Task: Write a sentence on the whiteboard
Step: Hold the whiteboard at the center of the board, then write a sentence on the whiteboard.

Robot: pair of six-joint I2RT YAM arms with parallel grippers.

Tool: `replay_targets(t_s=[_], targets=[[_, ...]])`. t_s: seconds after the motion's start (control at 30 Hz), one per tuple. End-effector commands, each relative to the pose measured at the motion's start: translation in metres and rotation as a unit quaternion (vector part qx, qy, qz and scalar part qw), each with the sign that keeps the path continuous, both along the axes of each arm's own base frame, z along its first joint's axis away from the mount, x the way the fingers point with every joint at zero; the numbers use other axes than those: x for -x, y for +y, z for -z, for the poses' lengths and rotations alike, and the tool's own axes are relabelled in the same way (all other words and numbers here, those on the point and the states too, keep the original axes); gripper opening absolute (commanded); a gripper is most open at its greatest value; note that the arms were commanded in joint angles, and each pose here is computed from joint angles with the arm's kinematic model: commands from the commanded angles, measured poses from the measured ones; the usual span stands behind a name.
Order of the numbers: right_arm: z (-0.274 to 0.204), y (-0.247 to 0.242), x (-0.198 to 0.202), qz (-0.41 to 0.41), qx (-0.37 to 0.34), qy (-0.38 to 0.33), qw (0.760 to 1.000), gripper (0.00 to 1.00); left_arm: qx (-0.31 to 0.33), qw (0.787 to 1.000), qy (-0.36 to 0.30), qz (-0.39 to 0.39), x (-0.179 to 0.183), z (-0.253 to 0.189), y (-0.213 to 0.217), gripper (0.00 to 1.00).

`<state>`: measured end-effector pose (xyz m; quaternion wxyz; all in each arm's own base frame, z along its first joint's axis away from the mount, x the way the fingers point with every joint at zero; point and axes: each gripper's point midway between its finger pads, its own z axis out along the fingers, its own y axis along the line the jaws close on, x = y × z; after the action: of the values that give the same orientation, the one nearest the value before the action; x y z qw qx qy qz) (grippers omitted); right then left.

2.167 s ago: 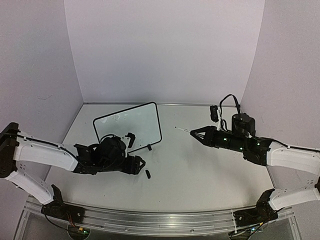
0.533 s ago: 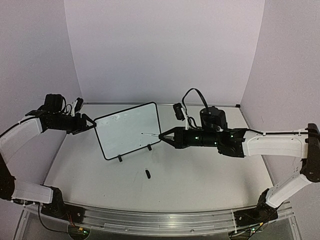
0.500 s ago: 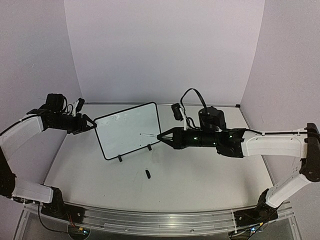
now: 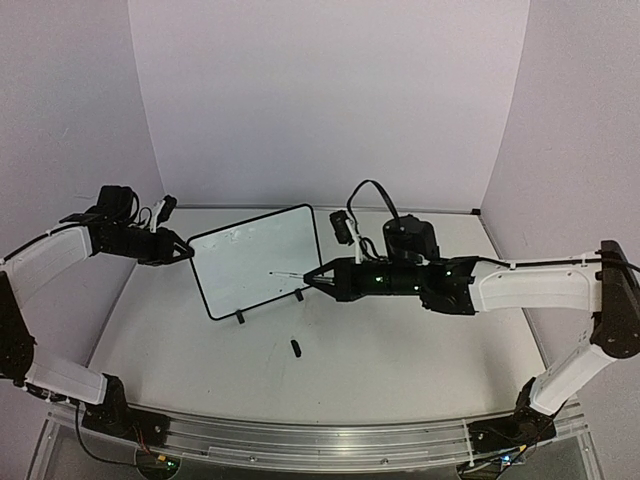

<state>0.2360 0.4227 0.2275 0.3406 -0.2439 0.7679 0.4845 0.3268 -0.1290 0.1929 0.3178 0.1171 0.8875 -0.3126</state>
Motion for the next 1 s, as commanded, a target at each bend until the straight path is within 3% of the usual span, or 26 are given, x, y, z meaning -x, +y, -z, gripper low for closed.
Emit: replay_targets(t_s=[0.0,0.47,0.77,0.97], targets=[[-0.020,0.011,-0.002,-0.011,-0.024,-0.023,0.999,0.00,0.012,0.999,-0.045,0.027,-0.008,-0.023,-0.007,0.24],[-0.014,0.016,-0.002,-0.020,-0.023,-0.019,0.999,0.00,0.007,0.999,-0.037,0.029,-0.012,-0.017,-0.007,0.13],[-0.015,0.014,0.002,-0.019,-0.024,-0.020,0.999,0.00,-0.008,0.998,-0.045,0.047,-0.007,-0.010,-0.006,0.01],[-0.014,0.008,0.003,-0.014,-0.021,-0.022,0.999,0.00,-0.006,0.997,-0.050,0.066,-0.002,-0.009,-0.009,0.00]])
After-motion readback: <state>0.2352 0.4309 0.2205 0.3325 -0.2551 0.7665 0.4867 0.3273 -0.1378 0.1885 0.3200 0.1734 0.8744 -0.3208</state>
